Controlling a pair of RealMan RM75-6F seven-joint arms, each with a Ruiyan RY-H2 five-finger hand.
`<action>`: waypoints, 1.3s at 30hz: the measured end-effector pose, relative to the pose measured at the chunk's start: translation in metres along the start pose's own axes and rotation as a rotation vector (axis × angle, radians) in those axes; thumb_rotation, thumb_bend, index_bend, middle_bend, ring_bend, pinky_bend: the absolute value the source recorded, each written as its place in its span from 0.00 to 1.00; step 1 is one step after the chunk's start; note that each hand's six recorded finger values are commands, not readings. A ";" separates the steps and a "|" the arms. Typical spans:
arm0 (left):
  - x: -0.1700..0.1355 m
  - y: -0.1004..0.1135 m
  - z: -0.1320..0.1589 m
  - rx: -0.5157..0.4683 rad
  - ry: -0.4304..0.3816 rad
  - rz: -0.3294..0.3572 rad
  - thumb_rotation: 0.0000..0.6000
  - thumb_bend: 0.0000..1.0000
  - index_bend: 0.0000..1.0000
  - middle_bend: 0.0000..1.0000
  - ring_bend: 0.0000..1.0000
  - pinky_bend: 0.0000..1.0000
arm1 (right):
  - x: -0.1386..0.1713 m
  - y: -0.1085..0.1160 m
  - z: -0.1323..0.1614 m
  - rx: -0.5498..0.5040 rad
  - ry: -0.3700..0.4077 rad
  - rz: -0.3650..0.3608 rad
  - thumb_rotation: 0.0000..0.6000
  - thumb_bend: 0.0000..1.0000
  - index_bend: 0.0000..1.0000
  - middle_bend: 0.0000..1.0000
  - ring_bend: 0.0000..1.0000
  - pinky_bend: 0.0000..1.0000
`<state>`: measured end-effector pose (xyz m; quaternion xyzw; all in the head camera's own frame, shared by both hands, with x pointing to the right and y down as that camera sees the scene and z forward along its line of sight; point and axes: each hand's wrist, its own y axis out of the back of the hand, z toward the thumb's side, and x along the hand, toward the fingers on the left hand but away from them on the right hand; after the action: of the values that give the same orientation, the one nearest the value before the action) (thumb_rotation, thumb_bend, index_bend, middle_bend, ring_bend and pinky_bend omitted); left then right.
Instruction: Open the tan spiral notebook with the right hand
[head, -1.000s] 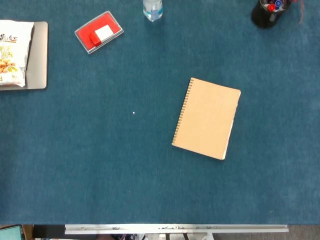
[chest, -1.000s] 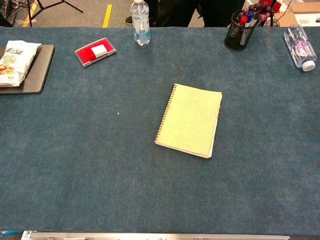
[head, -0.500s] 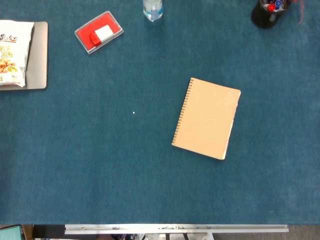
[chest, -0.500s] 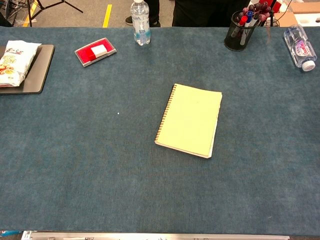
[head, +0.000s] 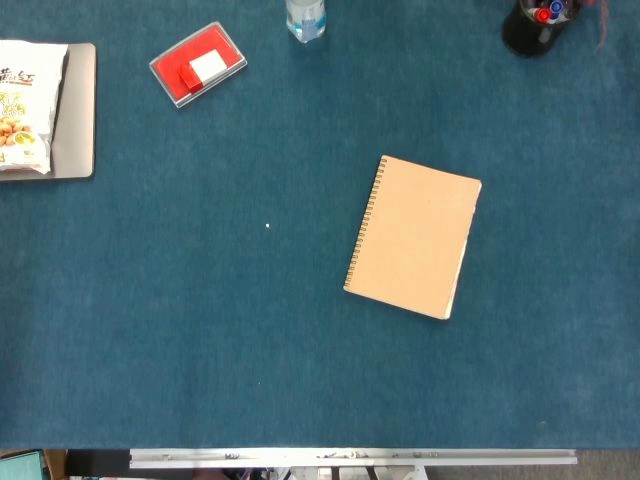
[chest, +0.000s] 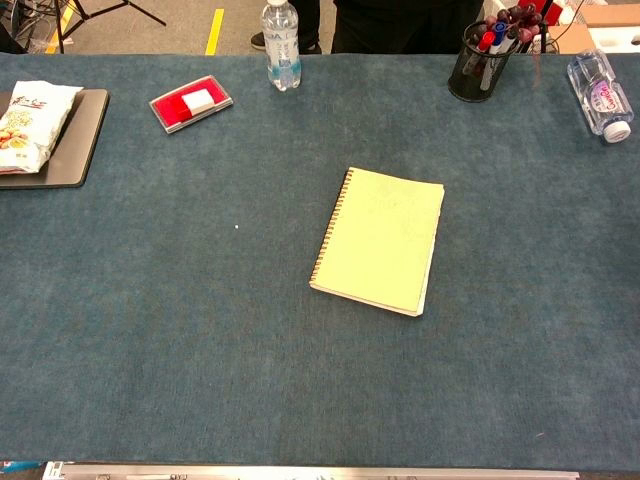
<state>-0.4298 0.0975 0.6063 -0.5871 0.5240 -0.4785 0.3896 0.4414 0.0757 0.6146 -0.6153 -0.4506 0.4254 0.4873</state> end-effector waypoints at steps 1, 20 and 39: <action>0.000 0.000 0.000 0.000 0.000 0.001 1.00 0.08 0.52 0.38 0.26 0.44 | 0.000 -0.002 0.001 0.000 0.006 0.006 1.00 0.21 0.45 0.20 0.04 0.16; -0.003 0.003 -0.001 -0.007 0.006 0.006 1.00 0.08 0.52 0.38 0.26 0.44 | -0.018 -0.045 0.056 0.048 0.215 0.150 1.00 0.21 0.37 0.20 0.04 0.16; -0.004 0.006 -0.002 -0.016 0.012 0.011 1.00 0.08 0.52 0.38 0.26 0.44 | -0.029 -0.094 0.065 0.153 0.311 0.214 1.00 0.12 0.26 0.19 0.04 0.16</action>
<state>-0.4331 0.1007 0.6004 -0.5845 0.5332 -0.4757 0.3843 0.3589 0.0725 0.6988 -0.6790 -0.2685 0.4075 0.5484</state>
